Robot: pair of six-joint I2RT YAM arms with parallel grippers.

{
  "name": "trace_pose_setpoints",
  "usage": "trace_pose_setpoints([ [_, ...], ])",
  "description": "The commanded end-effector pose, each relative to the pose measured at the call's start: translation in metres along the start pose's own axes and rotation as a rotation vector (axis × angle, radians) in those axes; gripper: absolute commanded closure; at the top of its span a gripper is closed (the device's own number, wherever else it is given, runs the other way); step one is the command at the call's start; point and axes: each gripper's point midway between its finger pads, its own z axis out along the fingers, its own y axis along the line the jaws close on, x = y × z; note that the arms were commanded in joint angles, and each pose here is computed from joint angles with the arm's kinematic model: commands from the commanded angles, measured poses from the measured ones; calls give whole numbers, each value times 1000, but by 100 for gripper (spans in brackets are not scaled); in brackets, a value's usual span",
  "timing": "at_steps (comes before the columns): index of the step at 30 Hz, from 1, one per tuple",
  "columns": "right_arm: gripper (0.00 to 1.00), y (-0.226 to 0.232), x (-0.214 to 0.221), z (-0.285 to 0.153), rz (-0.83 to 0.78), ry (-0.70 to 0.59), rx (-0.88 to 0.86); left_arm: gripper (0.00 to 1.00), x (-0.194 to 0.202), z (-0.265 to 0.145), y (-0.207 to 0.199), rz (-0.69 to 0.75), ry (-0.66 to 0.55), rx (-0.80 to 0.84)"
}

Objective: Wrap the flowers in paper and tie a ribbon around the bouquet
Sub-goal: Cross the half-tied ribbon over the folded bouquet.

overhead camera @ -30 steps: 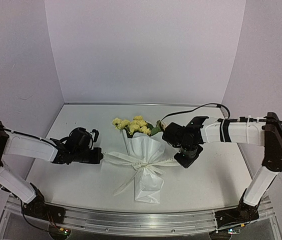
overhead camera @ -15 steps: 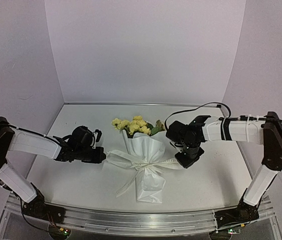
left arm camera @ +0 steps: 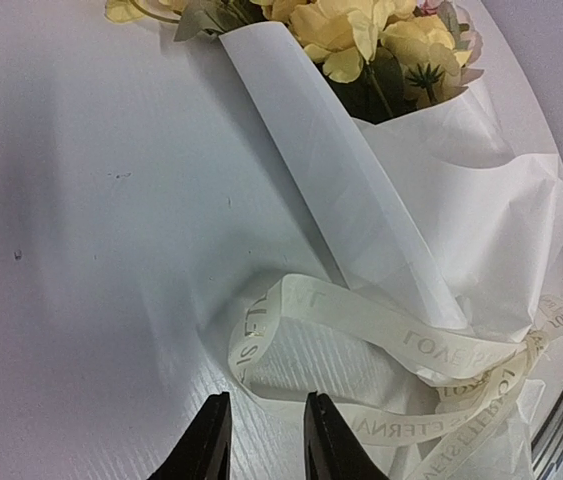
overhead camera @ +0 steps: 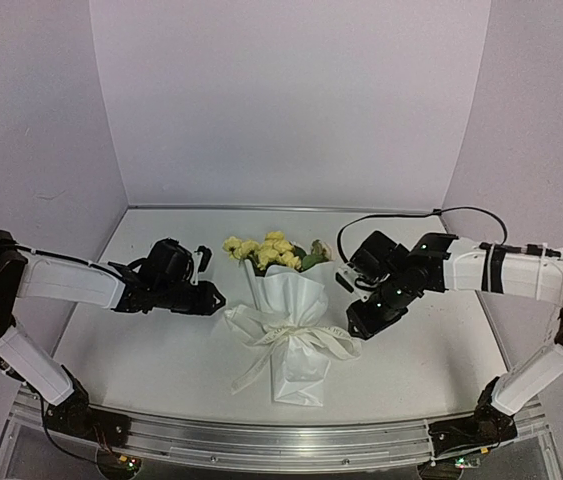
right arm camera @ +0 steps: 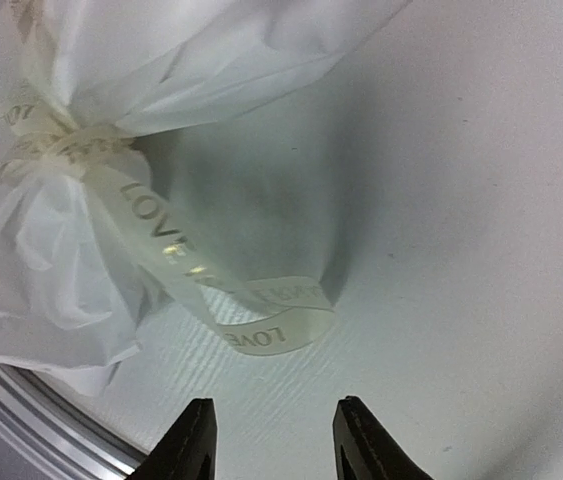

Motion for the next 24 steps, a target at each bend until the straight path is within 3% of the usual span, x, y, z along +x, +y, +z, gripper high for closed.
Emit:
trace_pose_setpoints([
  [1, 64, 55, 2, 1, 23, -6, -173, 72, -22, -8, -2, -6, -55, -27],
  [5, 72, 68, 9, 20, 117, 36, -179, 71, -25, -10, -6, -9, -63, -16],
  [13, 69, 55, 1, 44, 163, 17, -84, 69, -26, -15, -9, -7, -67, 0],
  [24, 69, 57, -20, 55, 86, -15, -57, 68, -21, -20, -8, -57, -68, 8],
])
